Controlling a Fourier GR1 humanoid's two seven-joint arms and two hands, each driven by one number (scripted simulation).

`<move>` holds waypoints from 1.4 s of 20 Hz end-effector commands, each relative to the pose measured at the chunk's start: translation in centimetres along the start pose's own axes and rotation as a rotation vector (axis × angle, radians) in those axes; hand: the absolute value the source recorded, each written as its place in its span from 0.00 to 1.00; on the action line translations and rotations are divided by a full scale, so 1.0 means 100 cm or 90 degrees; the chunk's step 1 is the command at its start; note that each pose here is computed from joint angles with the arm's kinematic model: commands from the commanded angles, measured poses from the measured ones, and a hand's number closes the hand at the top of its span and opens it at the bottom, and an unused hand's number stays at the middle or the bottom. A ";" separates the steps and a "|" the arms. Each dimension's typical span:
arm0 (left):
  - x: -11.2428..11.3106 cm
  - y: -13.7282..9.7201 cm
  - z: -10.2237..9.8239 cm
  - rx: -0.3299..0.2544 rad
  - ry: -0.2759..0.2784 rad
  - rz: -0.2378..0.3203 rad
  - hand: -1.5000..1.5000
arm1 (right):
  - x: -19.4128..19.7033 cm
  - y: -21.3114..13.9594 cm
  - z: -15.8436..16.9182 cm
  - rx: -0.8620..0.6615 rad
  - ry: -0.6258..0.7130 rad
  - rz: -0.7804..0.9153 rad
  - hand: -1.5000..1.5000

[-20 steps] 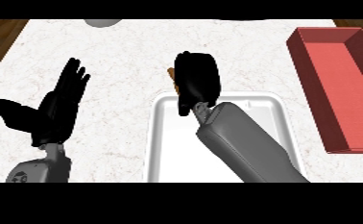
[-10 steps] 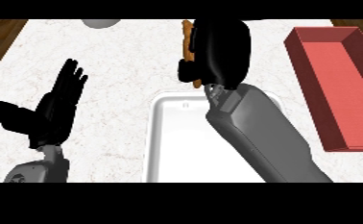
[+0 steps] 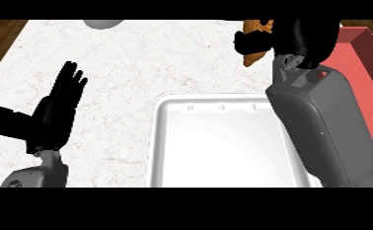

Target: Pick the croissant from the tray and place it in the cardboard box

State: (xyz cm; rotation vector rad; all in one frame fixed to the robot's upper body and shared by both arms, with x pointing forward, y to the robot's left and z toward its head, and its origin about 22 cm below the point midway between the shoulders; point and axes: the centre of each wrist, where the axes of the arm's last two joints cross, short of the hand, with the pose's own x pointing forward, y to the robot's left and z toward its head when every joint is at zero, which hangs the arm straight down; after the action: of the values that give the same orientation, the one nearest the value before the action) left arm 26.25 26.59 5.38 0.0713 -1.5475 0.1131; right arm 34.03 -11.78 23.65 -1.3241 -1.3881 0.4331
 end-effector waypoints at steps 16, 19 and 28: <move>-0.008 -0.012 -0.010 -0.010 0.000 -0.011 0.50 | -0.169 0.018 -0.101 -0.034 0.093 0.153 1.00; 0.007 0.005 -0.008 0.001 0.000 -0.008 0.50 | -0.195 0.021 -0.103 0.024 0.092 0.225 1.00; 0.013 -0.021 -0.012 -0.017 -0.019 -0.017 0.50 | -0.259 0.052 -0.118 0.233 0.196 0.249 0.00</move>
State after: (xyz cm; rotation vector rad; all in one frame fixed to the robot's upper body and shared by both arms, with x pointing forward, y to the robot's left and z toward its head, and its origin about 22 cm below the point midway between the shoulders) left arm 26.84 25.08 5.55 0.0627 -1.5574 0.0943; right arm 39.87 -35.39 13.04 -1.3682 -0.7485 0.6940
